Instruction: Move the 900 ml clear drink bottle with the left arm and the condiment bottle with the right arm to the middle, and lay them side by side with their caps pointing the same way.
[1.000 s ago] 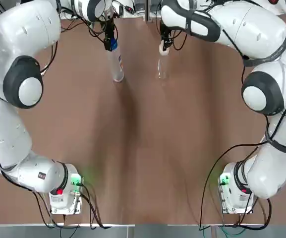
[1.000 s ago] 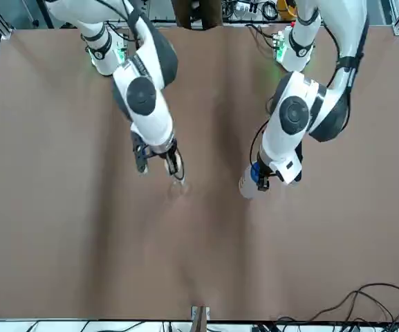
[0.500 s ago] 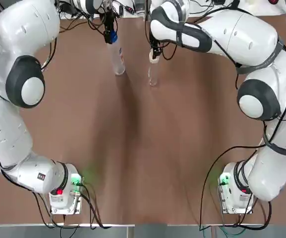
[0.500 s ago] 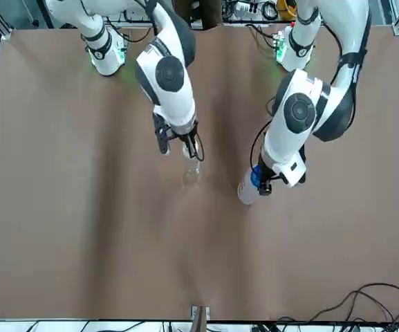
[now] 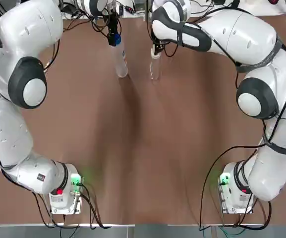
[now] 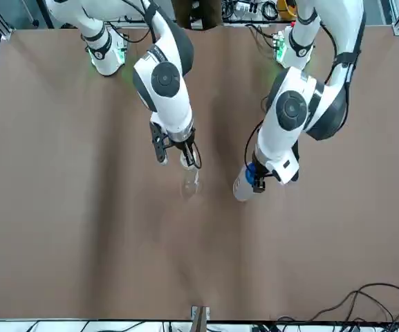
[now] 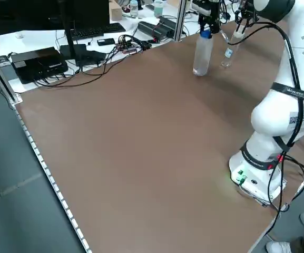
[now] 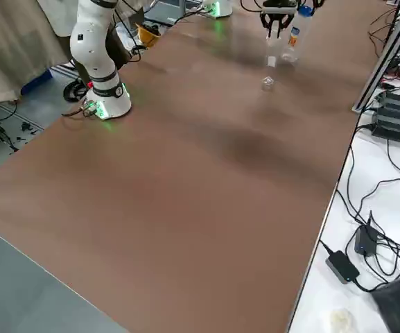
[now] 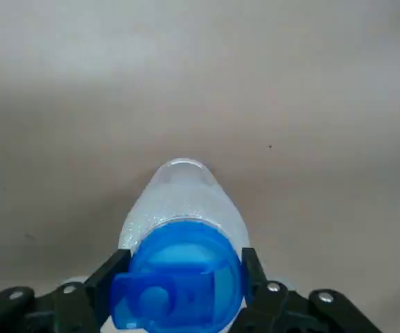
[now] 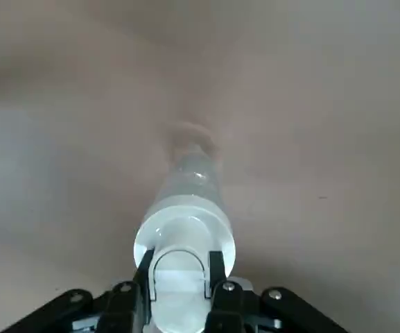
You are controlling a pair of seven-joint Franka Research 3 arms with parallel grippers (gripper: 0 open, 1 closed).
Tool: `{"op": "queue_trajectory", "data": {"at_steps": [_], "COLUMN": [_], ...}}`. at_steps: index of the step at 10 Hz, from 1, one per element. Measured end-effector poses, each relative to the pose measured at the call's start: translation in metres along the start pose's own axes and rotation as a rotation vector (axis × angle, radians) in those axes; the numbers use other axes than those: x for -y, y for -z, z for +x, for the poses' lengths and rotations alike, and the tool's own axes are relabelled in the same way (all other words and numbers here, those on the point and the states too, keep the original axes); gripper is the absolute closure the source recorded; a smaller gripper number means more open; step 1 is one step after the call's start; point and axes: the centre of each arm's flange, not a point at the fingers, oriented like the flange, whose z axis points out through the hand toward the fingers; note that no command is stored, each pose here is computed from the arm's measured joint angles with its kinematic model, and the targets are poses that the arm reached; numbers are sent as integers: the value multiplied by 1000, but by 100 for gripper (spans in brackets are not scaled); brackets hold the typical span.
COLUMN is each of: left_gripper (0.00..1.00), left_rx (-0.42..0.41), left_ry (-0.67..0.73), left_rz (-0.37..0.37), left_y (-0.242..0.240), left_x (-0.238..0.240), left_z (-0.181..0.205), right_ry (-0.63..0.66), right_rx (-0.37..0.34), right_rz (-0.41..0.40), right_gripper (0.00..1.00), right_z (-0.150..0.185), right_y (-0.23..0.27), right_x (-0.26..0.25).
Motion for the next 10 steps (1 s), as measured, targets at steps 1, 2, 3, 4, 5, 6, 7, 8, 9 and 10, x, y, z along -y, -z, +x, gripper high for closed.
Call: {"op": "queue_trajectory", "data": {"at_steps": [1, 2, 3, 4, 5, 6, 7, 8, 9, 10], "left_gripper": [30, 30, 28, 17, 1, 0, 0, 0, 0, 0], "left_rx": [-2, -3, -3, -2, 0, 3, 7, 10, 12, 8], "left_ry": [-5, -6, -4, -2, -1, -5, -17, -43, -86, -147], "left_rz": [8, 15, 17, 14, 8, -2, -15, -32, -51, -58], "left_y": [-6, -12, -15, -14, -11, -6, 2, 13, 27, 39], "left_x": [0, -1, -3, -4, -6, -8, -10, -11, -11, -9], "left_z": [-4, -5, -5, -4, -3, -3, -1, 2, 6, 11], "right_ry": [1, -2, -9, -16, -21, -25, -26, -35, -49, -60], "right_rx": [-1, -3, -4, -5, -6, -7, -6, 0, 9, 17], "right_rz": [-1, -5, -9, -13, -16, -18, -18, -21, -23, -22], "right_gripper": [66, 66, 66, 66, 66, 66, 66, 64, 53, 37], "right_z": [1, 3, 7, 12, 15, 17, 18, 21, 27, 33], "right_y": [-1, -4, -7, -10, -12, -14, -14, -14, -14, -12], "right_x": [0, 1, 3, 5, 6, 7, 7, 8, 11, 13]}}
